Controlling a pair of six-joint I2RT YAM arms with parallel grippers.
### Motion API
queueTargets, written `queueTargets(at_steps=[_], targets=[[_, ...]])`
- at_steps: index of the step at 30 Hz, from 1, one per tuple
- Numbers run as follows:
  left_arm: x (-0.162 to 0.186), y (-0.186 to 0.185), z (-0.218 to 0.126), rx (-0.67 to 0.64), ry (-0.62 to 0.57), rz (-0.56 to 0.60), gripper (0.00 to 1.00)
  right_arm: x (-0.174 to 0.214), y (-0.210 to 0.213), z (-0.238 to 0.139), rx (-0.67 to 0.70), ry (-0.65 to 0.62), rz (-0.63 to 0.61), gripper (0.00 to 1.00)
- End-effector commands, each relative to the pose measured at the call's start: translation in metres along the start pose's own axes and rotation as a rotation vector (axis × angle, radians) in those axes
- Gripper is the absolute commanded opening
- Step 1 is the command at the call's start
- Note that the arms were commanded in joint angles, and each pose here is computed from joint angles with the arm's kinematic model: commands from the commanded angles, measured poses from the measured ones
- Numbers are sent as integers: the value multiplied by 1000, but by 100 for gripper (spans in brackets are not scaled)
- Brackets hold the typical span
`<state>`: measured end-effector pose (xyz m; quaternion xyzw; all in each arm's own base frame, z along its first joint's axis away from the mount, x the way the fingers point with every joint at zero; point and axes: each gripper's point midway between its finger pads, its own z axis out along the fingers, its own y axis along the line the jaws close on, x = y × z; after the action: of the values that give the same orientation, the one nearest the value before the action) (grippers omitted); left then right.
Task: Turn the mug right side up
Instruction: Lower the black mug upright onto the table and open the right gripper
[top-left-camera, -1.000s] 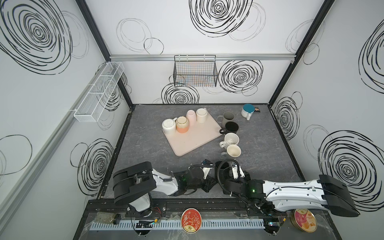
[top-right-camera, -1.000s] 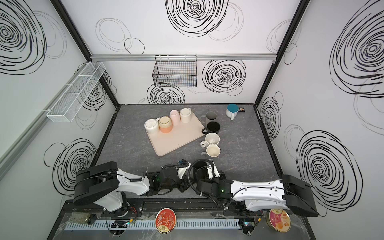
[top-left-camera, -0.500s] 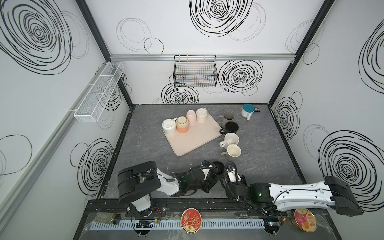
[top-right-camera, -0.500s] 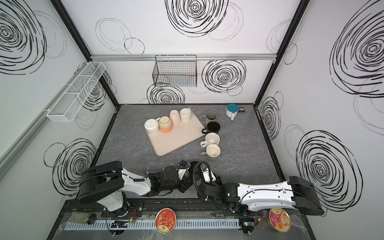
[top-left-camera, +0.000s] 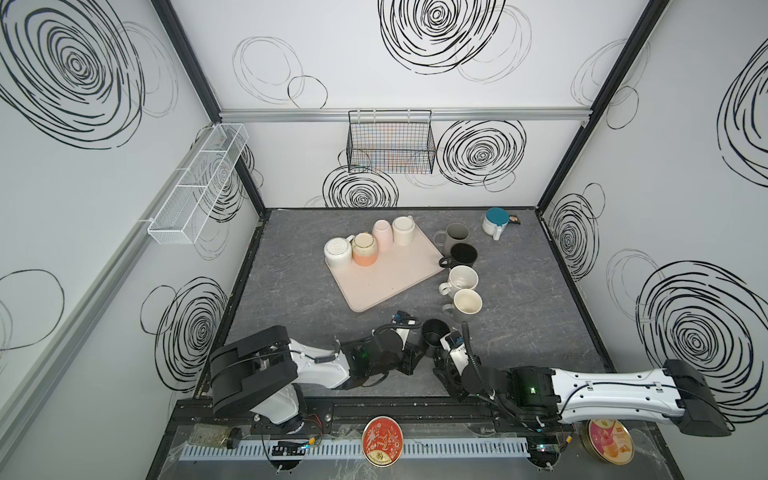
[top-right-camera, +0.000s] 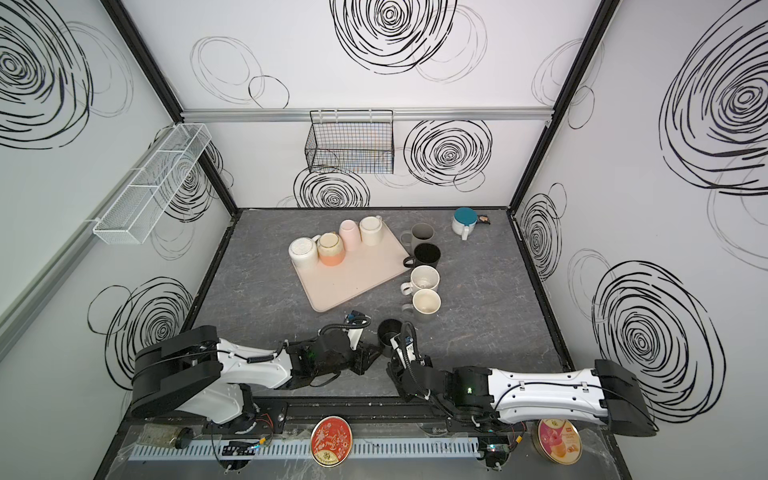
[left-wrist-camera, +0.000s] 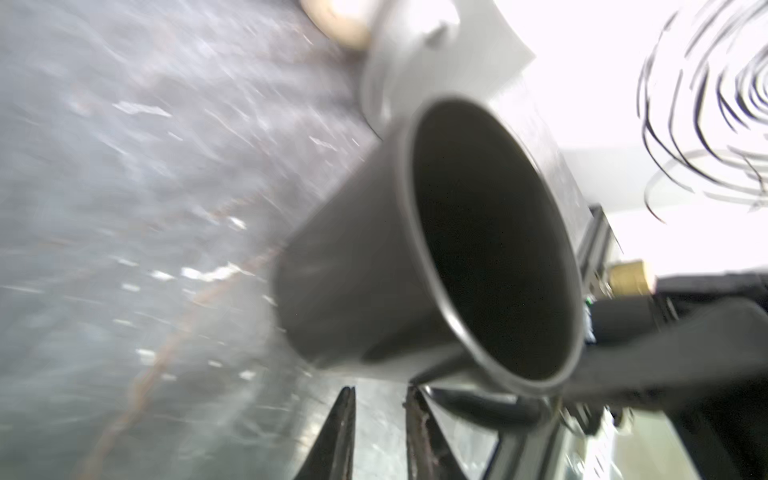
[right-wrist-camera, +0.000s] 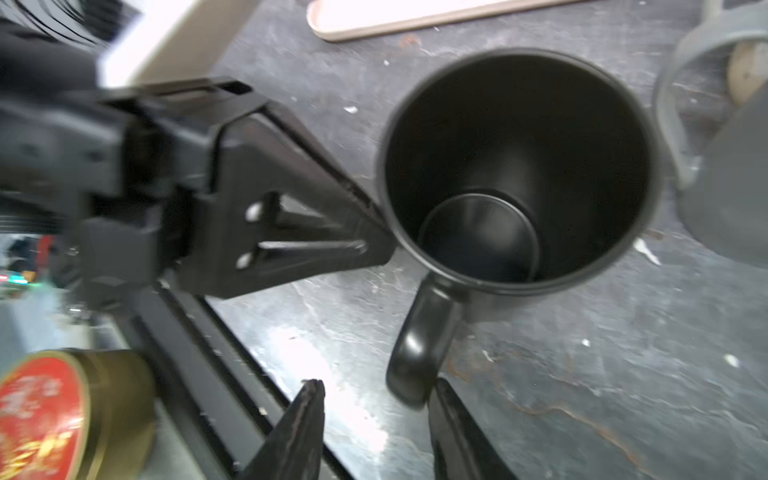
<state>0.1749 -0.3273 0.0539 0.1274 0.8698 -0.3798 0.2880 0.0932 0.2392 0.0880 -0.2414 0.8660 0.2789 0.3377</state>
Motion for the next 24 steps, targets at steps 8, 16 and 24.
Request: queueTargets(at_steps=[8,16,24], targets=[[-26,-19,31,14,-33,36,29,-6,8,12,-90,13,44,43],[-25,-23,37,56,2,78,32,-18,29,25,-141,21,-3,42],[-27,-35,45,127,39,194,34,-31,40,45,-122,64,-32,41]])
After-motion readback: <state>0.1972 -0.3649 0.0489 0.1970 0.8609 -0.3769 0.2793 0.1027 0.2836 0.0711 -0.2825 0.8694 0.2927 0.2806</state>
